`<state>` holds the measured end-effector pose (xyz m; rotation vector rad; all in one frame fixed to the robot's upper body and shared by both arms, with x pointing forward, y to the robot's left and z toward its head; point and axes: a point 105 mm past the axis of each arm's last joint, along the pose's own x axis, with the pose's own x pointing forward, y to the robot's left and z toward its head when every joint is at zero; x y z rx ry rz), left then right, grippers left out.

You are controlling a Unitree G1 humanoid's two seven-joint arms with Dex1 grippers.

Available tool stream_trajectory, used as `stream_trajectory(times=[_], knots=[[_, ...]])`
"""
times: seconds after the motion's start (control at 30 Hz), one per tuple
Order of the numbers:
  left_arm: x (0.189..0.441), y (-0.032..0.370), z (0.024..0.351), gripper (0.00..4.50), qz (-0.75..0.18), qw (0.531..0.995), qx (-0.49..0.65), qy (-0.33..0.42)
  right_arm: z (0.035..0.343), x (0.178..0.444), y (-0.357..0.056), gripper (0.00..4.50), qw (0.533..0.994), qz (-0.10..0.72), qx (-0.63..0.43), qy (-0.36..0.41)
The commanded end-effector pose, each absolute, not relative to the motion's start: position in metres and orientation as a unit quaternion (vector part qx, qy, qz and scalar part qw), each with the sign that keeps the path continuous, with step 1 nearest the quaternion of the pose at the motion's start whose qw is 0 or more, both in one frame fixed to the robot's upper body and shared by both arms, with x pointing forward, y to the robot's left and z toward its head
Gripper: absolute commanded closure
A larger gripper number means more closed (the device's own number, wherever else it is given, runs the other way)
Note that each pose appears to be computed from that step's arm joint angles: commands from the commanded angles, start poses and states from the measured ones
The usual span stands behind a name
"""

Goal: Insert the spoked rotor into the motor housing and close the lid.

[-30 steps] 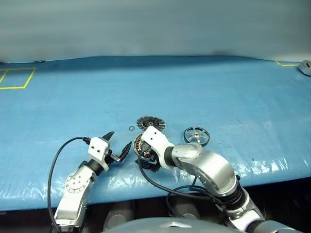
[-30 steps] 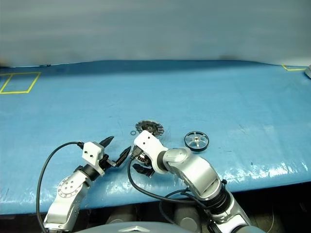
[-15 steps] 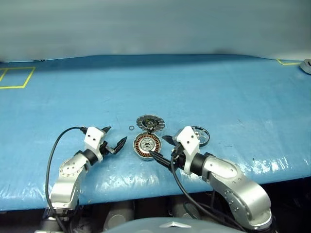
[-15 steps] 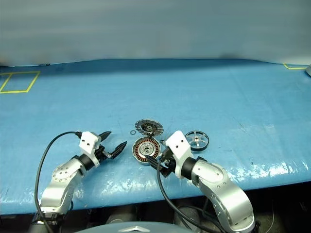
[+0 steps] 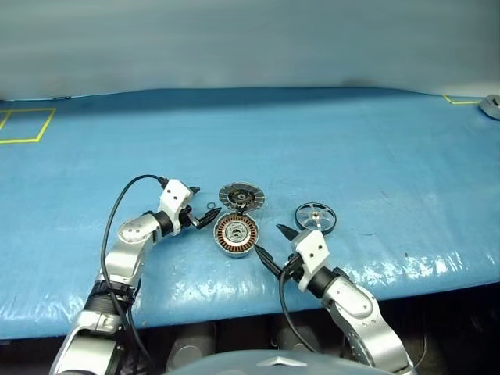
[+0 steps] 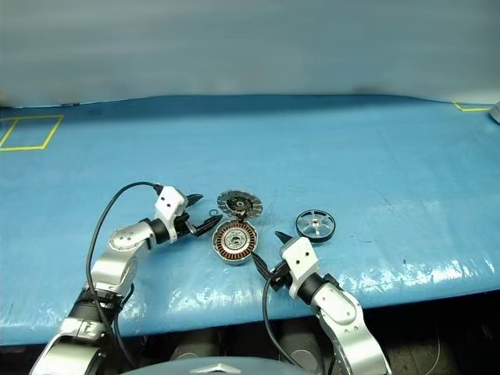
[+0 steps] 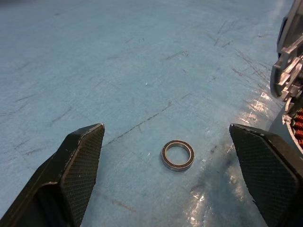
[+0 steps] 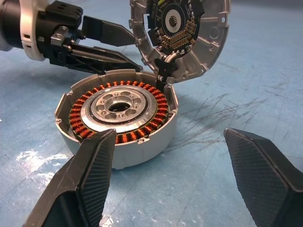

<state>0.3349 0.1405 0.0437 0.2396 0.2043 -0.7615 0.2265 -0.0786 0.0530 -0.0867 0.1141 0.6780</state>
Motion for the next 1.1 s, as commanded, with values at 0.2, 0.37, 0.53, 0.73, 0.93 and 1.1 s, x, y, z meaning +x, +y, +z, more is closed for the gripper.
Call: stream_trajectory(times=[0.2, 0.37, 0.53, 0.73, 0.93, 1.1], knots=[[0.347, 0.139, 0.036, 1.23, -0.374, 0.909, 0.141, 0.116, 0.064, 0.232, -0.075, 0.62, 0.943, 0.327, -0.046, 0.029], [0.343, 0.147, 0.017, 2.89, -0.368, 0.906, 0.150, 0.147, 0.066, 0.235, -0.075, 0.62, 0.944, 0.324, -0.046, 0.026], [0.333, 0.159, 0.014, 3.85, -0.363, 0.905, 0.159, 0.153, 0.068, 0.235, -0.074, 0.62, 0.944, 0.324, -0.048, 0.025], [0.304, 0.173, 0.030, 3.85, -0.387, 0.891, 0.189, 0.141, 0.071, 0.226, -0.071, 0.62, 0.937, 0.346, -0.043, 0.014], [0.282, 0.159, 0.075, 3.85, -0.432, 0.882, 0.165, 0.087, 0.065, 0.217, -0.073, 0.62, 0.928, 0.371, -0.037, 0.019], [0.271, 0.137, 0.100, 3.85, -0.489, 0.854, 0.165, 0.062, 0.060, 0.213, -0.071, 0.62, 0.915, 0.398, -0.053, 0.027]])
